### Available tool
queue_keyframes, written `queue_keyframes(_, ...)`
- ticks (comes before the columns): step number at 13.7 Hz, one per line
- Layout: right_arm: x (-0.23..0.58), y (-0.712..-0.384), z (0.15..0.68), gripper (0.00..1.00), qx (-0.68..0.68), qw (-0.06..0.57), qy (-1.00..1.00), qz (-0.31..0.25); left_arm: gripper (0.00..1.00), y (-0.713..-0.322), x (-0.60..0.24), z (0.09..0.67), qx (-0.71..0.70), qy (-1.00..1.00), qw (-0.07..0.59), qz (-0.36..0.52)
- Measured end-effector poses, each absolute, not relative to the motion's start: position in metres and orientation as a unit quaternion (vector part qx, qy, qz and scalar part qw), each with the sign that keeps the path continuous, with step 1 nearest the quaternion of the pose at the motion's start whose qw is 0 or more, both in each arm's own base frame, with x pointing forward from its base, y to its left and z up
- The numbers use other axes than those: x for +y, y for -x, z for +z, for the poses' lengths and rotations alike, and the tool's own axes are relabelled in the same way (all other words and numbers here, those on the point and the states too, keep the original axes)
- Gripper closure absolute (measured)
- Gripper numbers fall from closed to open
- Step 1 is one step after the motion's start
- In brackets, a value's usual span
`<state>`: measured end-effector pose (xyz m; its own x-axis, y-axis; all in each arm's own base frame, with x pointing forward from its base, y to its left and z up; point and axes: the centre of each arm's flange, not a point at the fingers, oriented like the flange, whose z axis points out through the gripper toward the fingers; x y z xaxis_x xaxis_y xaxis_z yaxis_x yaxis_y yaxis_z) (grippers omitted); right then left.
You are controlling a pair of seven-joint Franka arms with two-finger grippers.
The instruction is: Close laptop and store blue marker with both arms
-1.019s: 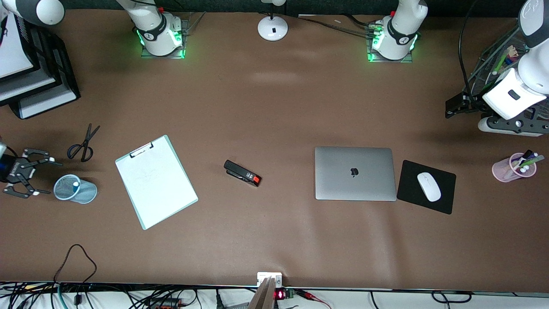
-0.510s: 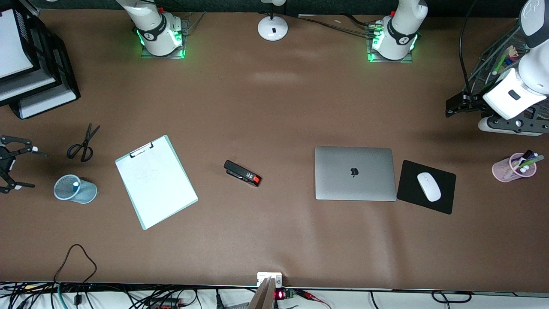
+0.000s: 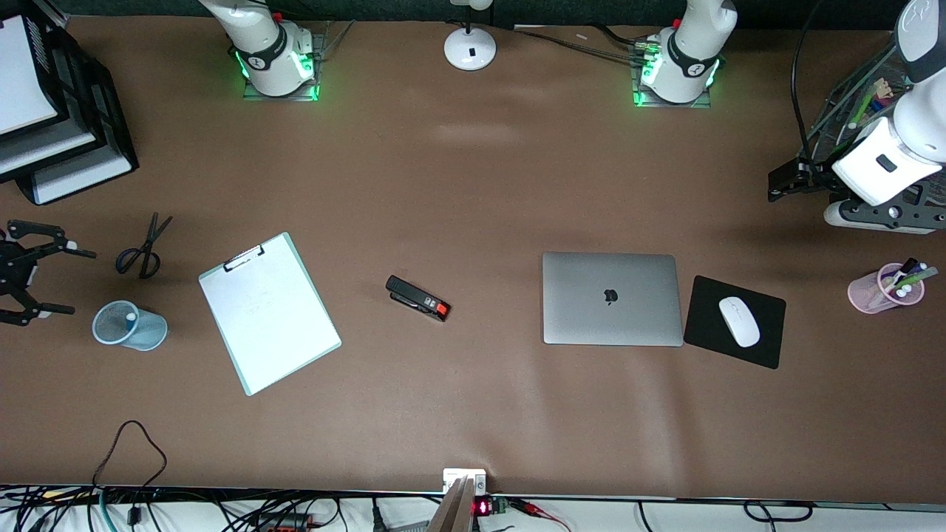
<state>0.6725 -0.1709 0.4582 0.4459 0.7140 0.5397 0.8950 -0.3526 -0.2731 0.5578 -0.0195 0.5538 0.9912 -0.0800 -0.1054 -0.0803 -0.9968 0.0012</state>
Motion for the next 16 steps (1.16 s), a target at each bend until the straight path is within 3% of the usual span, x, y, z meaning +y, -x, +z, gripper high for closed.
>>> queue_keyframes(16, -0.032, -0.691, 0.511, 0.00, -0.372, 0.269, 0.885, -0.079, 0.00, -0.556, -0.017, 0.553, 0.038, 0.997, 0.001, 0.060)
